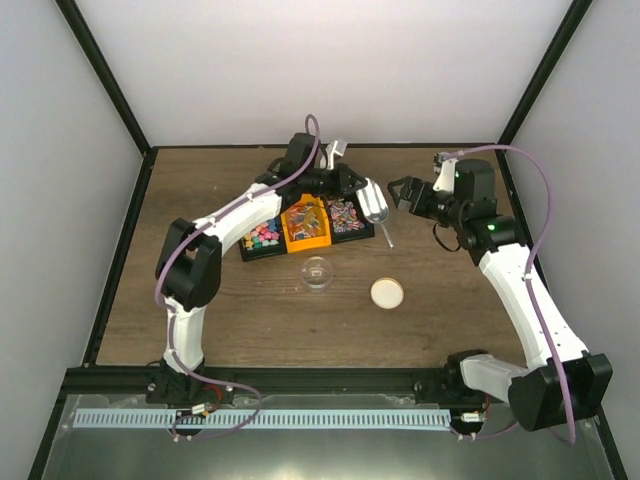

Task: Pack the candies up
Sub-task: Adjust the spatula.

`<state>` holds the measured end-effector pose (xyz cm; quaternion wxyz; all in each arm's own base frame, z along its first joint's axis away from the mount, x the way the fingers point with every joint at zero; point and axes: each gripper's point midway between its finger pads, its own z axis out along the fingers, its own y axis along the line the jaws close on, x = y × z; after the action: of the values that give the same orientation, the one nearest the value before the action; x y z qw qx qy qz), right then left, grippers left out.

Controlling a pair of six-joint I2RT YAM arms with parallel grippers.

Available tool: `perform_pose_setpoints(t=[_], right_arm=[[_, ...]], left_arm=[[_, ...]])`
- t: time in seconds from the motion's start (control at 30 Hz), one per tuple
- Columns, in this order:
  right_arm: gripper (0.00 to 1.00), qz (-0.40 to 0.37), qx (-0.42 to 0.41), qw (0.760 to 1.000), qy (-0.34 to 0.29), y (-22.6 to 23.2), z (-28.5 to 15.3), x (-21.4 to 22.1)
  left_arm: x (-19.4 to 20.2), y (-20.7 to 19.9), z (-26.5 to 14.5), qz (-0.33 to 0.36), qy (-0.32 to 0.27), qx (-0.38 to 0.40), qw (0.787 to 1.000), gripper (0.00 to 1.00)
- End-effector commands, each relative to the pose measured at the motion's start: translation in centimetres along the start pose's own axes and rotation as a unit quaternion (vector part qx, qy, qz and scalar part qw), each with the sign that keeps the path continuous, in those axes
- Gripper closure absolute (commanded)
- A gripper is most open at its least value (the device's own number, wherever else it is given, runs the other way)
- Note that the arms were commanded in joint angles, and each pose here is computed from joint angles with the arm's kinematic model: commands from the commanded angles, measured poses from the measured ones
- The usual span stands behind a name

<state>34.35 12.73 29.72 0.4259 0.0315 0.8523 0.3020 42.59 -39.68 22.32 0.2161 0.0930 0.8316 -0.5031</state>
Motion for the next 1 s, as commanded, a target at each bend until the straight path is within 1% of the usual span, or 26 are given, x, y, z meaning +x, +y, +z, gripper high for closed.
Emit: perform_pose_setpoints(t=[0.0,0.1,0.17,0.37,0.47,0.67,0.8,0.9,0.97], right_arm=[[0.12,0.034,-0.030,0.999,-0.008,0.1,0.0,-1.0],[0.14,0.068,-0.112,0.991,-0.039,1.1,-1.8,-2.0],[0.16,0.088,-0.141,0.985,-0.044,1.3,-2.4,-2.4],[0.18,0.147,-0.182,0.972,-0.023,0.8,-2.5,-1.6],[0.22,0.176,-0.205,0.963,-0.005,1.0,-2.2,-0.8],[0.24,0.198,-0.231,0.952,0.012,1.3,-2.0,0.0],[0.30,0.200,-0.244,0.949,0.010,1.6,-2.2,0.1],[0.37,0.202,-0.244,0.948,0.019,1.4,-1.9,0.3],[0.40,0.205,-0.244,0.948,0.022,1.4,-1.7,0.4]], left_arm=[[-3.6,-5.5,-2.6,-0.038,-0.082,0.084,0.992,0.96],[-4.5,-6.5,-3.6,-0.060,-0.113,0.103,0.986,0.94],[-5.0,-7.1,-4.2,-0.067,-0.128,0.115,0.983,0.93],[-6.3,-7.7,-6.3,-0.072,-0.188,0.107,0.974,0.93],[-6.5,-7.5,-6.6,-0.076,-0.202,0.094,0.972,0.94],[-6.7,-6.7,-6.2,-0.094,-0.211,0.076,0.970,0.94],[-6.4,-6.4,-5.9,-0.099,-0.210,0.064,0.971,0.94],[-6.2,-6.4,-5.6,-0.101,-0.209,0.062,0.971,0.93],[-6.1,-6.5,-5.5,-0.101,-0.210,0.060,0.971,0.93]])
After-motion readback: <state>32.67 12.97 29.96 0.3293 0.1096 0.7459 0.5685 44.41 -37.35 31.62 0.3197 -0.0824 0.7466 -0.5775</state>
